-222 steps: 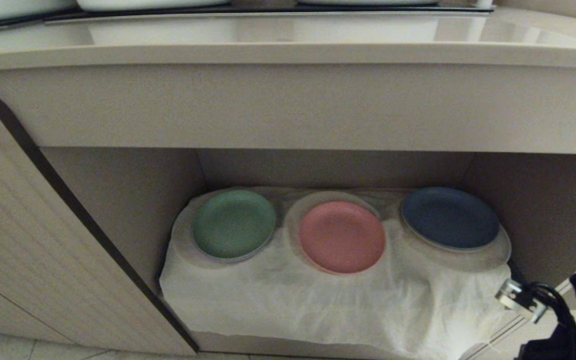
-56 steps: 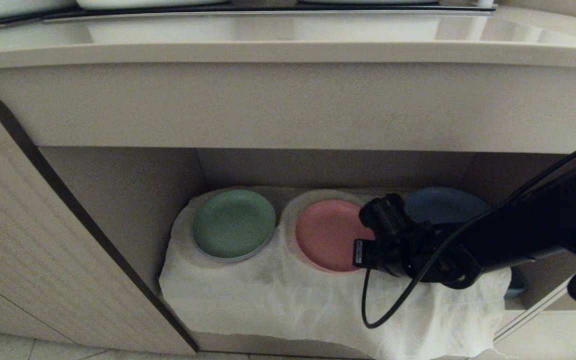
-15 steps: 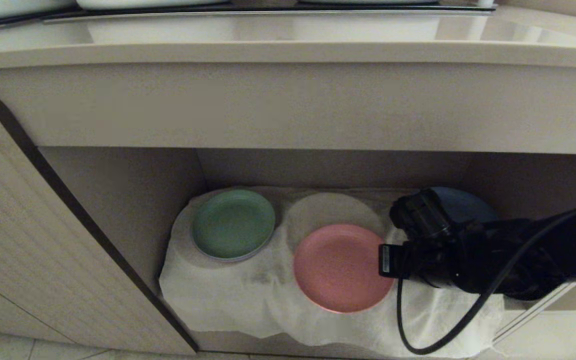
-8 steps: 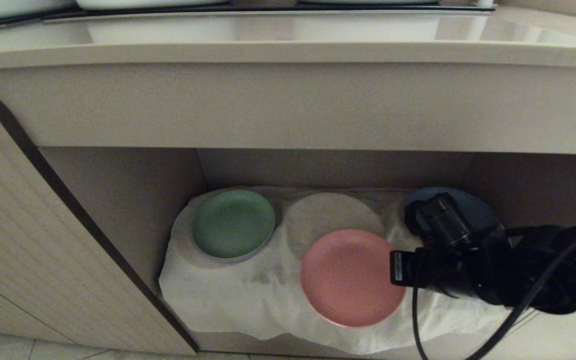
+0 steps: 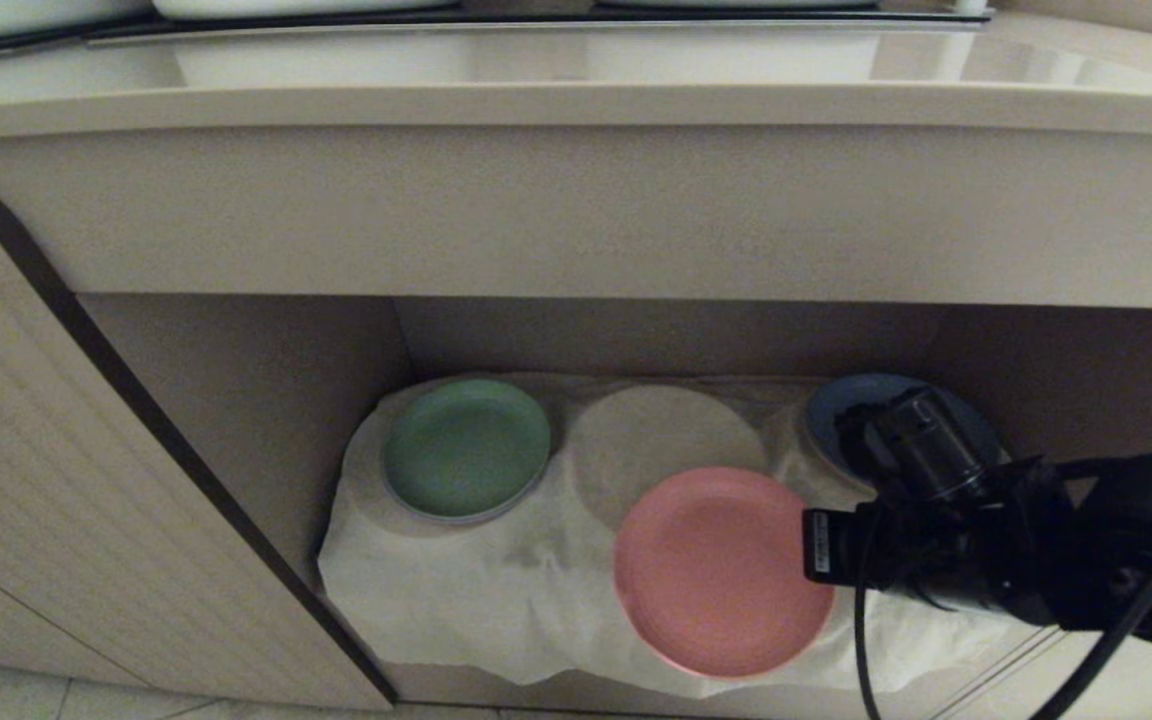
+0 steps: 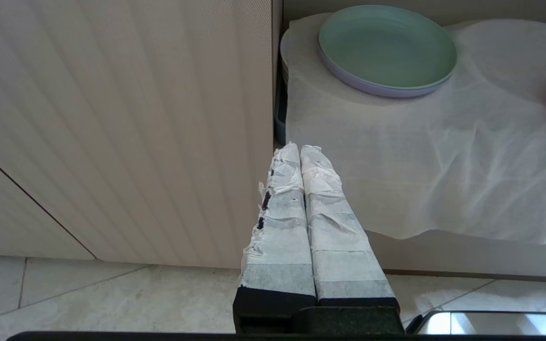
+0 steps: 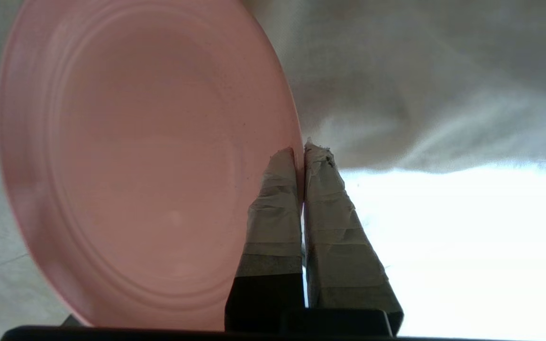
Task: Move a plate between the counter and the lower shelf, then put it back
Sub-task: Pick up the plate in the cupboard, then put the plate
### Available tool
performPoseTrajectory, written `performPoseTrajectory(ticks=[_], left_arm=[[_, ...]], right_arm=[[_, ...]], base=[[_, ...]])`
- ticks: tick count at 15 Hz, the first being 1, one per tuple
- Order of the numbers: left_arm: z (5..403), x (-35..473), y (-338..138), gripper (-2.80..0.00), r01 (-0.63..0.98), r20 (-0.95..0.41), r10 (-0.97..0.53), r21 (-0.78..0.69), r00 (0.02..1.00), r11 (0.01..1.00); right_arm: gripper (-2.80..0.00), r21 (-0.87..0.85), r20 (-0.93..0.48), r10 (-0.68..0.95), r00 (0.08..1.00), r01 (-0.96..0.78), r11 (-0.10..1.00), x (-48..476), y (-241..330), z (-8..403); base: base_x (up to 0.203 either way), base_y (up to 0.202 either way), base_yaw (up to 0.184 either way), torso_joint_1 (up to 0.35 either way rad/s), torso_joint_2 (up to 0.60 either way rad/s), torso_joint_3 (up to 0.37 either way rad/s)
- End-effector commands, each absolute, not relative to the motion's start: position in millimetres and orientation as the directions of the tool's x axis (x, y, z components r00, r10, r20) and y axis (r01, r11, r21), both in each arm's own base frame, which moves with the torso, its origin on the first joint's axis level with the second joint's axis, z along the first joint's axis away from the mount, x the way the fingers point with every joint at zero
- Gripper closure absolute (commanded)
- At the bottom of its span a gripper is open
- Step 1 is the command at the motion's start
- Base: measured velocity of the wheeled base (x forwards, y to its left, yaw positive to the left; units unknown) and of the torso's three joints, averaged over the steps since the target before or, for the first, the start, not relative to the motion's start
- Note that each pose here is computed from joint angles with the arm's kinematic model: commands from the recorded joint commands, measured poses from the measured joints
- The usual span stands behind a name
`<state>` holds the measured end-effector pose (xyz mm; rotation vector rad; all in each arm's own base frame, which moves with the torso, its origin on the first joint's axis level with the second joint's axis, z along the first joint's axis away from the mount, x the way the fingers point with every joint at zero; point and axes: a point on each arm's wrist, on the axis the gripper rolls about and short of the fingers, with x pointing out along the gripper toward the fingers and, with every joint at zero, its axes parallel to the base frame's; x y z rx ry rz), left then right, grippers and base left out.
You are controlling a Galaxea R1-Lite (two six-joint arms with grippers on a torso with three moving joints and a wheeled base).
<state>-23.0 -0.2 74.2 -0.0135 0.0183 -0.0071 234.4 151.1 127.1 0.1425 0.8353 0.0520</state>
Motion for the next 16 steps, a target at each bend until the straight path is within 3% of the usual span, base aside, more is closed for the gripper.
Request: performPoseTrajectory(ticks=[1,16], left_arm=[[74.1,-23.1,-0.2,0.0,0.007,-0.018,-0.008,-0.014,1.0,1.0],[74.1,-23.1,-0.2,0.0,0.007,-0.018,-0.008,-0.014,1.0,1.0]], right_arm=[[0.0,0.172,-0.726,0.106,0.679,0.03,0.985,230.7,148.2,133.5],[0.0,0.182,-0.752,0.034,0.659,0.157,0.971,194.4,100.2,138.9]], base=[[0.0,0.0,0.0,0.0,0.0,0.0],[0.0,0.0,0.0,0.0,0.0,0.0]])
